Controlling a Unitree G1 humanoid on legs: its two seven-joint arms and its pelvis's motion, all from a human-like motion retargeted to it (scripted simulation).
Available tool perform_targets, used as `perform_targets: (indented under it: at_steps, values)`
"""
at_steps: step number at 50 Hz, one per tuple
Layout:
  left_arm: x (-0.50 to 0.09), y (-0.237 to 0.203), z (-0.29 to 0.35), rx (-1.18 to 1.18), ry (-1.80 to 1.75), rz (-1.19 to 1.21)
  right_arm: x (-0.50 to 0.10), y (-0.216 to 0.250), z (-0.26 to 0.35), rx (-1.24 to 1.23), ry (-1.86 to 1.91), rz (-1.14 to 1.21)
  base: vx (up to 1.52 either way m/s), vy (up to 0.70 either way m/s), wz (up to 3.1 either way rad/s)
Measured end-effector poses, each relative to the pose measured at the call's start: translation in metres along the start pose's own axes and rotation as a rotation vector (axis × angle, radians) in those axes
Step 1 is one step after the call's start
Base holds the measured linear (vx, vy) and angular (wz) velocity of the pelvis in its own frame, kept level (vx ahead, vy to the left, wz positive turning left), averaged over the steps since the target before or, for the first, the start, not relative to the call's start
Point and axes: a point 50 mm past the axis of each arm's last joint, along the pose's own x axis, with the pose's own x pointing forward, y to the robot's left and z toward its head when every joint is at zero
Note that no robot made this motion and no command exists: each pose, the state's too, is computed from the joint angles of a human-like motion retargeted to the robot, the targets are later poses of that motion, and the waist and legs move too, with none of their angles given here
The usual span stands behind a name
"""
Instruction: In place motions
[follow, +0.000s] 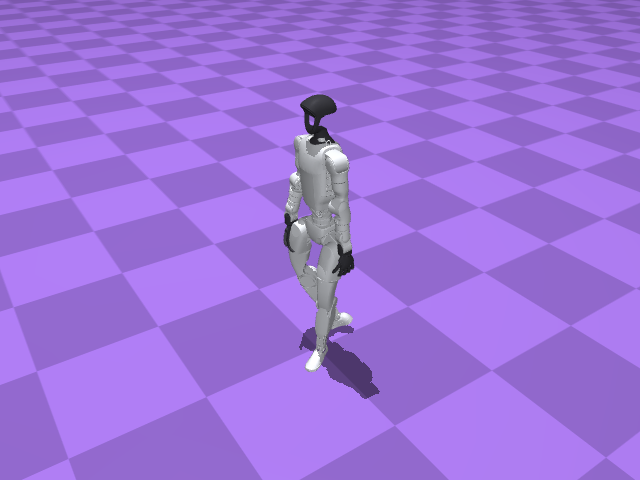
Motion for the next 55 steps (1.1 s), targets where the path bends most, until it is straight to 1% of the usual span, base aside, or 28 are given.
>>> perform_targets:
  at_steps: [7,13,17,22,28,35,39,47,55]
  values:
    - [-0.007,0.02,0.034,0.097,-0.071,0.027,0.003,0.014,-0.011,-0.007,0.046,0.027,-0.14,0.08,0.54]
    - [-0.011,0.028,0.048,0.102,-0.109,0.045,0.004,0.019,-0.03,0.001,0.108,0.051,0.01,0.03,0.78]
    - [-0.011,0.029,0.045,0.084,-0.105,0.036,0.003,0.019,-0.042,-0.016,0.161,0.06,0.17,0.0,0.7]
    - [-0.006,0.022,0.02,0.098,-0.007,0.002,0.001,0.018,-0.054,-0.006,0.215,0.076,0.27,0.02,0.06]
    - [-0.002,0.007,-0.004,0.026,0.036,-0.038,0.001,0.009,-0.031,-0.041,0.135,0.032,0.17,0.03,-0.08]
    - [-0.002,0.009,-0.02,0.1,0.11,-0.028,0.003,0.017,0.0,0.008,0.012,0.067,0.09,0.02,0.06]
    - [-0.003,0.011,-0.015,0.121,0.104,-0.046,0.003,0.021,0.008,-0.042,-0.018,0.074,0.08,0.01,0.14]
    - [-0.004,0.014,0.008,0.086,0.029,-0.048,0.004,0.02,-0.001,-0.154,0.033,0.072,0.03,0.01,0.05]
    - [-0.005,0.014,0.02,0.102,-0.007,-0.048,0.003,0.019,-0.024,-0.085,0.108,0.074,0.02,0.0,-0.01]
